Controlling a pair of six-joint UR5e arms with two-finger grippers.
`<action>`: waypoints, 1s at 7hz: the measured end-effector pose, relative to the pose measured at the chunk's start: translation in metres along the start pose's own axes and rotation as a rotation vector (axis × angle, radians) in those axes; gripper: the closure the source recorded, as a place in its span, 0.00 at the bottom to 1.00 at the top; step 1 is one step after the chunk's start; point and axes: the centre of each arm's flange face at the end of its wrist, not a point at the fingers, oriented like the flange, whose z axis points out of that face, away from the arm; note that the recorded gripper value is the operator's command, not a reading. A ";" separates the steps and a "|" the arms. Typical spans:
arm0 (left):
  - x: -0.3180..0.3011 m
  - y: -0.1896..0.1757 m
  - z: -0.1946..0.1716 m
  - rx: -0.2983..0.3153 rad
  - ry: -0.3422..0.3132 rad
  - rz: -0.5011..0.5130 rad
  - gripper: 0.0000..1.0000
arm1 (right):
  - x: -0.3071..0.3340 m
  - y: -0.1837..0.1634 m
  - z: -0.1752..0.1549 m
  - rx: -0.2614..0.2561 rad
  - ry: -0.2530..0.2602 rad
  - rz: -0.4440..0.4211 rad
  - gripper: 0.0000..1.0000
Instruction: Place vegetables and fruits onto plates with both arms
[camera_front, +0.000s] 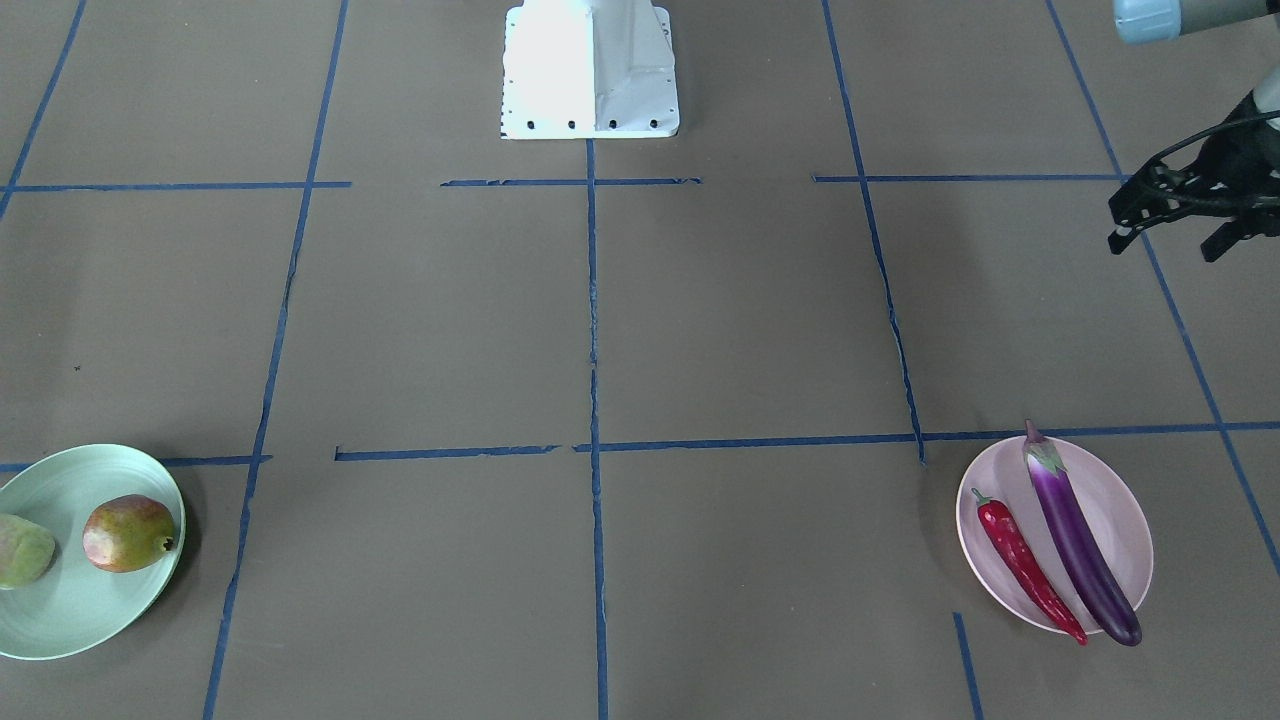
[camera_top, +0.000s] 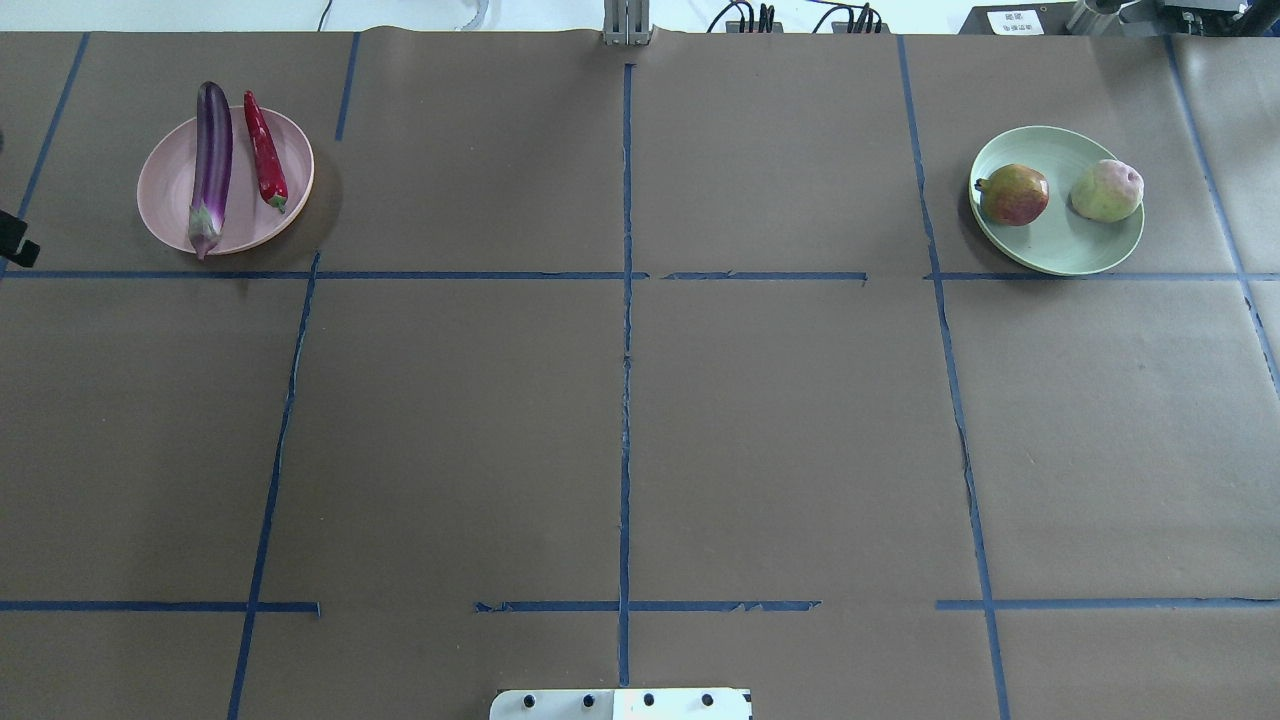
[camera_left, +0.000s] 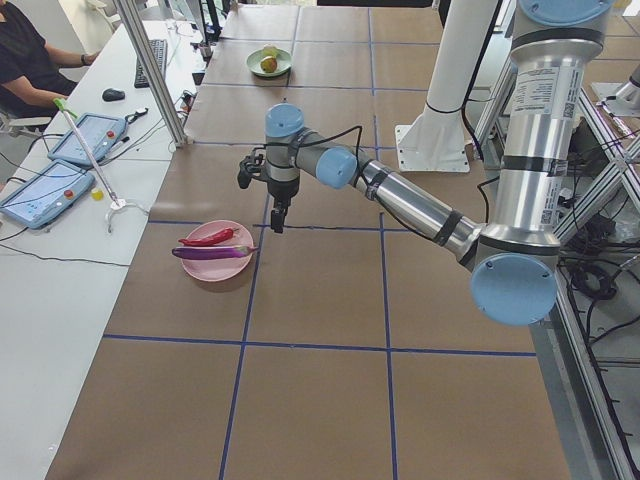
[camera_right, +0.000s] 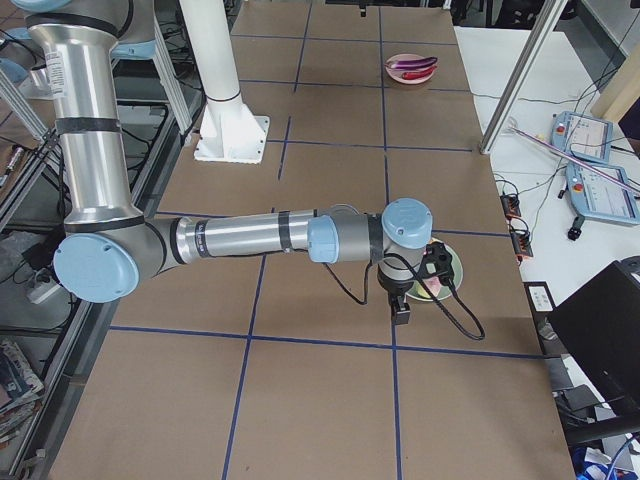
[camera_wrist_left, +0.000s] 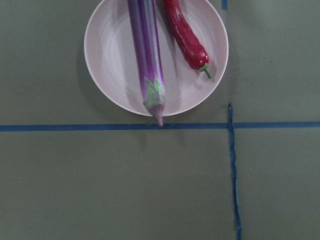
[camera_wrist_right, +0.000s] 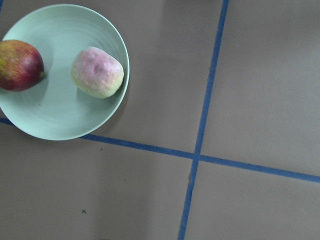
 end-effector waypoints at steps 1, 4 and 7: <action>-0.049 0.012 -0.012 -0.027 -0.026 0.043 0.00 | 0.005 0.006 -0.001 -0.032 -0.001 0.002 0.00; -0.117 0.044 -0.019 -0.063 0.040 -0.014 0.00 | -0.018 0.023 -0.022 -0.007 -0.002 -0.041 0.00; -0.117 0.050 -0.021 -0.062 0.066 -0.028 0.00 | -0.024 0.036 -0.022 -0.009 -0.002 -0.048 0.00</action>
